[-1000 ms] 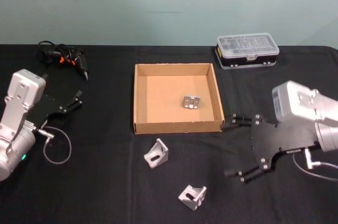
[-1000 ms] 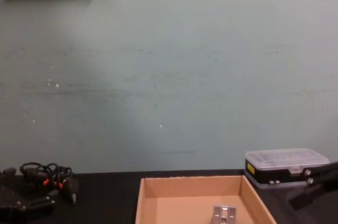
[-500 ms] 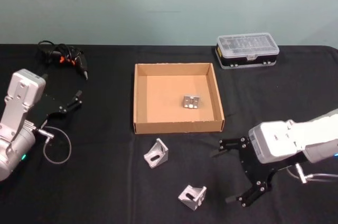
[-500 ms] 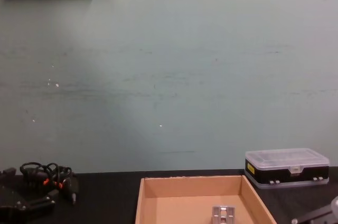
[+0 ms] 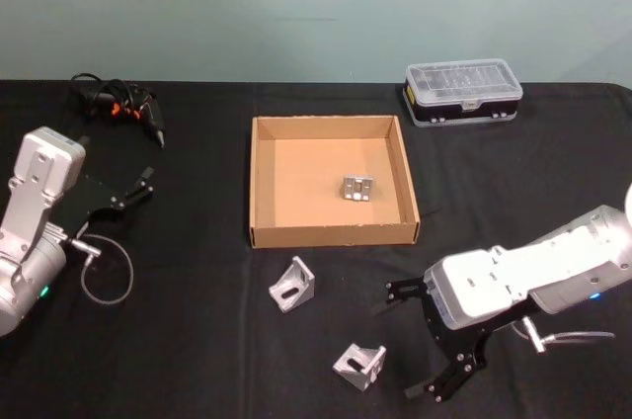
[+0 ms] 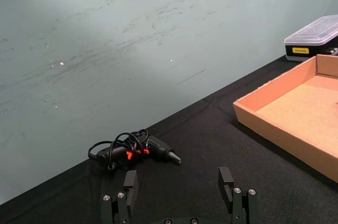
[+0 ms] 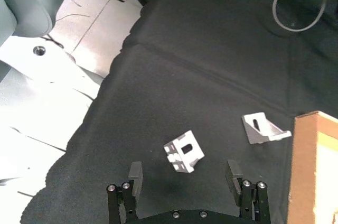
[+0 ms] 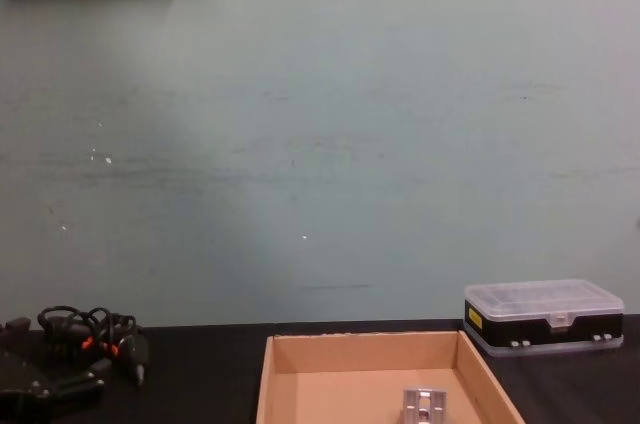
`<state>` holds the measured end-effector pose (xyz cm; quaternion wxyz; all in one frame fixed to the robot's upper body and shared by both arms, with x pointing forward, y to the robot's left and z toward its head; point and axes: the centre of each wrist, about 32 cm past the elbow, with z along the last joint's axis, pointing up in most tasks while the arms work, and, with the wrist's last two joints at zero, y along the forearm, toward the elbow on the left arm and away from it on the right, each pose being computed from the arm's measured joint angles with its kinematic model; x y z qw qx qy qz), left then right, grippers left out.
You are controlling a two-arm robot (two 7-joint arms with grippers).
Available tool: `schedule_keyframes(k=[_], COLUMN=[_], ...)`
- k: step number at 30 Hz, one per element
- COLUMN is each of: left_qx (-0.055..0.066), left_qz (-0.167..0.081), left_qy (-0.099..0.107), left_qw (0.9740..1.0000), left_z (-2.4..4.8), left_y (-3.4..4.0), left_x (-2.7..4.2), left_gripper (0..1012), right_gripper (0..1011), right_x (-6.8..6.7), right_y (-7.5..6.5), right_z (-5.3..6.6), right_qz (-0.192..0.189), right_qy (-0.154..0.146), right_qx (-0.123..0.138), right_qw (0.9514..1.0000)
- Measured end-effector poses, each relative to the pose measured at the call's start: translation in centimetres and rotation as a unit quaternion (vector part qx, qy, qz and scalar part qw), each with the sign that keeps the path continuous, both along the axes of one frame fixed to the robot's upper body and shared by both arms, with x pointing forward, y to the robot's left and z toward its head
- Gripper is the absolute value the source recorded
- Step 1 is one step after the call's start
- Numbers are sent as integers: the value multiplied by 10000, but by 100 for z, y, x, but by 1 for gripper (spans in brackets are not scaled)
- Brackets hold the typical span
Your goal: Use one hand to pick up the angle iron from the table and place it into the box.
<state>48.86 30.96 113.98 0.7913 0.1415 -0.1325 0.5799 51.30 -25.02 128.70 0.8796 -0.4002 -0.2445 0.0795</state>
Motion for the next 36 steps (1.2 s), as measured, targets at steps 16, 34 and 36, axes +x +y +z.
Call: schedule_keyframes(k=[16, 34, 36], left_qx=[0, 0, 0], left_qz=[0, 0, 0], left_qy=[0, 0, 0], left_qw=[10000, 10000, 10000], left_z=[0, 0, 0], left_y=[0, 0, 0], left_x=[0, 0, 0], left_gripper=[1000, 1000, 1000], right_gripper=[1003, 1003, 1003], right_x=[101, 164, 170], right_y=[196, 300, 304], right_z=[-147, -264, -273], right_qz=[127, 121, 107], right_qy=[89, 145, 147], right_qx=[-195, -269, -264], right_qw=[9997, 9995, 9995])
